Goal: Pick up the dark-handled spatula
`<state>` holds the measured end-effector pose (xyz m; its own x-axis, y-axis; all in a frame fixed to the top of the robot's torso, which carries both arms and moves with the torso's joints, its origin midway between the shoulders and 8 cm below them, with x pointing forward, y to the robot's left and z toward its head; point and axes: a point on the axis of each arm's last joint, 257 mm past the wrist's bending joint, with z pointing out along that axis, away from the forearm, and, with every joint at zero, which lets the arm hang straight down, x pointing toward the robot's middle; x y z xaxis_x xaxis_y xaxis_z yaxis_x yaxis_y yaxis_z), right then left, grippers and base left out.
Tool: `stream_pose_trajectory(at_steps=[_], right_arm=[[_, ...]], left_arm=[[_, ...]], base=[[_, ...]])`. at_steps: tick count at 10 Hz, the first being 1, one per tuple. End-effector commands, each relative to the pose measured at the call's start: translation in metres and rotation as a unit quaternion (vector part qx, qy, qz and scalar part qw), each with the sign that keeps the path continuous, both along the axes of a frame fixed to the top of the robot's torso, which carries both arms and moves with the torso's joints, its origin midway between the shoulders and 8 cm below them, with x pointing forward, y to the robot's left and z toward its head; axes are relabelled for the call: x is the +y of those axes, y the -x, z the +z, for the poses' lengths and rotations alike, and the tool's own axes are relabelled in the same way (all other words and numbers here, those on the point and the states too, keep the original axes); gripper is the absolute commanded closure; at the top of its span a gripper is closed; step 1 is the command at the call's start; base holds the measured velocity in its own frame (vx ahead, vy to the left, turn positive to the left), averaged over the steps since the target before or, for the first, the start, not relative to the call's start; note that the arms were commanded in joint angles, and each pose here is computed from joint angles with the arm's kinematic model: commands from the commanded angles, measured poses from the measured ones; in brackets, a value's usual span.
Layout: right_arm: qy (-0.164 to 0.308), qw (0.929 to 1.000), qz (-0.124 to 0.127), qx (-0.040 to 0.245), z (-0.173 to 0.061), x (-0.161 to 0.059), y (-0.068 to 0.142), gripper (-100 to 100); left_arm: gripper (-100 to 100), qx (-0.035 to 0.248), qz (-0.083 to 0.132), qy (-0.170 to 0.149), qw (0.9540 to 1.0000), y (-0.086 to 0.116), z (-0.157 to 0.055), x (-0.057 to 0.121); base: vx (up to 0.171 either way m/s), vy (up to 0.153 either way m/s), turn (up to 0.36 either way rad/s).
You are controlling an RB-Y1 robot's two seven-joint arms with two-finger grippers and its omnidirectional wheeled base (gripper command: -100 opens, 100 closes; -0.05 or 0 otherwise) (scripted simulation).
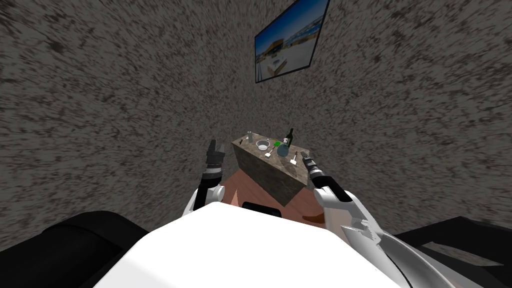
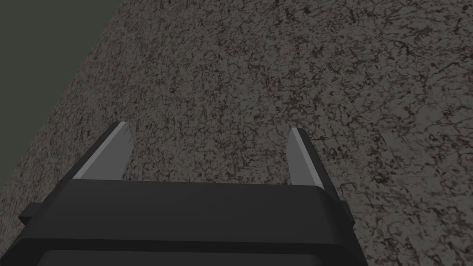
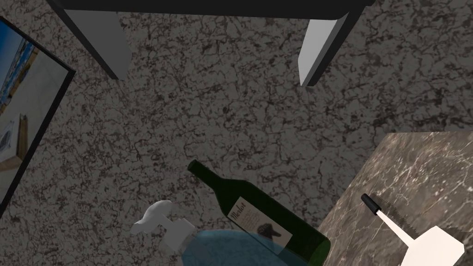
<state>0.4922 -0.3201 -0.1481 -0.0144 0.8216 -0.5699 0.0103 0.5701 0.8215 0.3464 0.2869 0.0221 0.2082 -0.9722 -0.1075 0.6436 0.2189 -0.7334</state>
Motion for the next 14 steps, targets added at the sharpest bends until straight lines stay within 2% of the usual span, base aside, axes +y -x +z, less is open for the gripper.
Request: stream_pose_trajectory(at_steps=[1, 2, 5, 6, 7, 9, 12, 13, 14], right_arm=[[0.011, 0.9993, -0.017, 0.032, -0.018, -0.022, 0.002, -100], [0.011, 0.9993, -0.017, 0.032, -0.018, -0.022, 0.002, -100], [0.029, 0.9952, -0.046, 0.081, -0.045, -0.061, 0.009, -100], [0.029, 0.9952, -0.046, 0.081, -0.045, -0.061, 0.009, -100], [0.036, 0.9926, -0.058, 0.1, -0.054, -0.077, 0.014, -100], [0.053, 0.9848, -0.087, 0.14, -0.072, -0.115, 0.024, -100], [0.078, 0.9668, -0.136, 0.202, -0.092, -0.177, 0.048, -100], [0.078, 0.9666, -0.136, 0.202, -0.092, -0.178, 0.048, -100], [0.086, 0.9591, -0.153, 0.222, -0.097, -0.199, 0.057, -100]], left_arm=[[0, 0.0, 0.0, 0.0, 1.0, 0.0, 0.0, 0.0], [0, 0.0, 0.0, 0.0, 1.0, 0.0, 0.0, 0.0], [0, 0.0, 0.0, 0.0, 1.0, 0.0, 0.0, 0.0], [0, 0.0, 0.0, 0.0, 1.0, 0.0, 0.0, 0.0], [0, 0.0, 0.0, 0.0, 1.0, 0.0, 0.0, 0.0], [0, 0.0, 0.0, 0.0, 1.0, 0.0, 0.0, 0.0], [0, 0.0, 0.0, 0.0, 1.0, 0.0, 0.0, 0.0], [0, 0.0, 0.0, 0.0, 1.0, 0.0, 0.0, 0.0], [0, 0.0, 0.0, 0.0, 1.0, 0.0, 0.0, 0.0]], base=[[0.004, 0.03, 0.101], [0.011, 0.021, 0.043], [0.016, 0.027, 0.059], [0.011, 0.022, 0.016], [0.016, 0.027, 0.047], [0.022, 0.043, 0.078], [0.038, 0.056, 0.074], [0.025, 0.024, 0.042], [0.018, 0.018, 0.061]])
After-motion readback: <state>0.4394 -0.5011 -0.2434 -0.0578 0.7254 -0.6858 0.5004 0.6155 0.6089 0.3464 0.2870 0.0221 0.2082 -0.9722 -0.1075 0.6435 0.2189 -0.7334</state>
